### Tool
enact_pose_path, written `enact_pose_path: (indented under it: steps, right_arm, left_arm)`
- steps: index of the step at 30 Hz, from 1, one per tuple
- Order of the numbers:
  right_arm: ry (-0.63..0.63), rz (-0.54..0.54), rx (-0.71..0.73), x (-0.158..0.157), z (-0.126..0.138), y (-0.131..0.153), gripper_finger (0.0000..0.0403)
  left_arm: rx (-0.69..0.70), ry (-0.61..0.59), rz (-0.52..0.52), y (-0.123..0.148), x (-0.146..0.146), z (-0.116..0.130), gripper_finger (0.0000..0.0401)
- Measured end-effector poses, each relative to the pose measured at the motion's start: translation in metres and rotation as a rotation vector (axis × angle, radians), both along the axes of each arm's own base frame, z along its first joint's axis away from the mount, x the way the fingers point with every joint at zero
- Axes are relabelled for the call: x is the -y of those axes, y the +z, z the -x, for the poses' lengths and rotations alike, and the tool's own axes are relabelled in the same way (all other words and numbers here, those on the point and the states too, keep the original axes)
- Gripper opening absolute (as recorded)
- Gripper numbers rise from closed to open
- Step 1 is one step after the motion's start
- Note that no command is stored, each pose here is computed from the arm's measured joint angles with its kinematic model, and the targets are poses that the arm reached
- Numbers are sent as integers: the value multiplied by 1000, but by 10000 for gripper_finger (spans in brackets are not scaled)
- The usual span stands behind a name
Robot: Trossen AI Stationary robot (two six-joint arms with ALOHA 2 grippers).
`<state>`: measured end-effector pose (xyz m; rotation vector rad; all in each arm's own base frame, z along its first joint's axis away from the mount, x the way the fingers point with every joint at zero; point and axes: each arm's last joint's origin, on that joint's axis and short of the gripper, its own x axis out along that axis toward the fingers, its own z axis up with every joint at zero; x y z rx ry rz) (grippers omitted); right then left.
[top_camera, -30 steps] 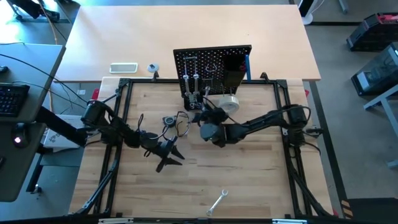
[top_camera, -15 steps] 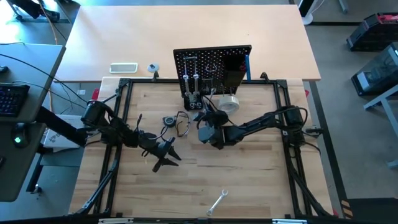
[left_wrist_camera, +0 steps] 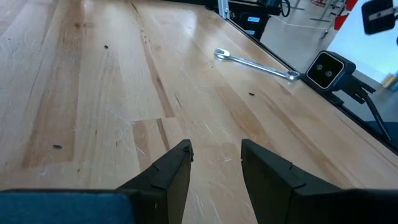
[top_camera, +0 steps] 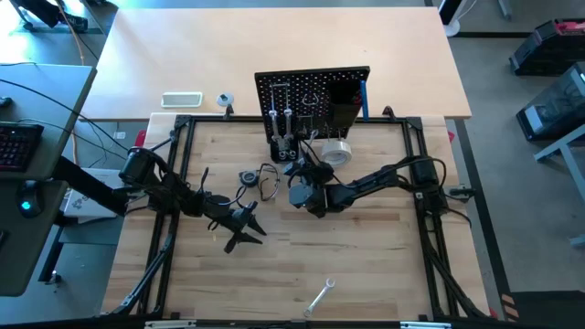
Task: Hang tools onto peg board
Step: Hang the top wrench on the pegboard
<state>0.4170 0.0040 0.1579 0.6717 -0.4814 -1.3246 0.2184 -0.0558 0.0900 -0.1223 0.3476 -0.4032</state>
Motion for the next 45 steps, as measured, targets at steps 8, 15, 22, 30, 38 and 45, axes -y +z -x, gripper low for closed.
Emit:
enact_pose_path:
  steps: [8, 15, 22, 30, 38, 45]
  right_arm:
    - [-3, 4, 2, -3, -5, -24, 27]
    - [-44, 34, -23, -6, -5, -22, 28]
    - [-48, 33, -33, 1, -6, -21, 31]
    - [-49, 39, -39, 0, -7, -17, 30]
    - [-35, 56, -86, 0, -10, -7, 30]
    - [-37, 59, -99, 2, -10, -6, 30]
  left_arm:
    - [-1, 0, -2, 0, 0, 0, 133]
    - [8, -8, -31, -1, 0, 0, 133]
    - [9, -7, -34, -1, 0, 0, 133]
    - [14, -12, -49, -1, 0, 0, 133]
    - [15, -11, -50, -1, 0, 0, 133]
    - [10, -12, -52, -1, 0, 0, 133]
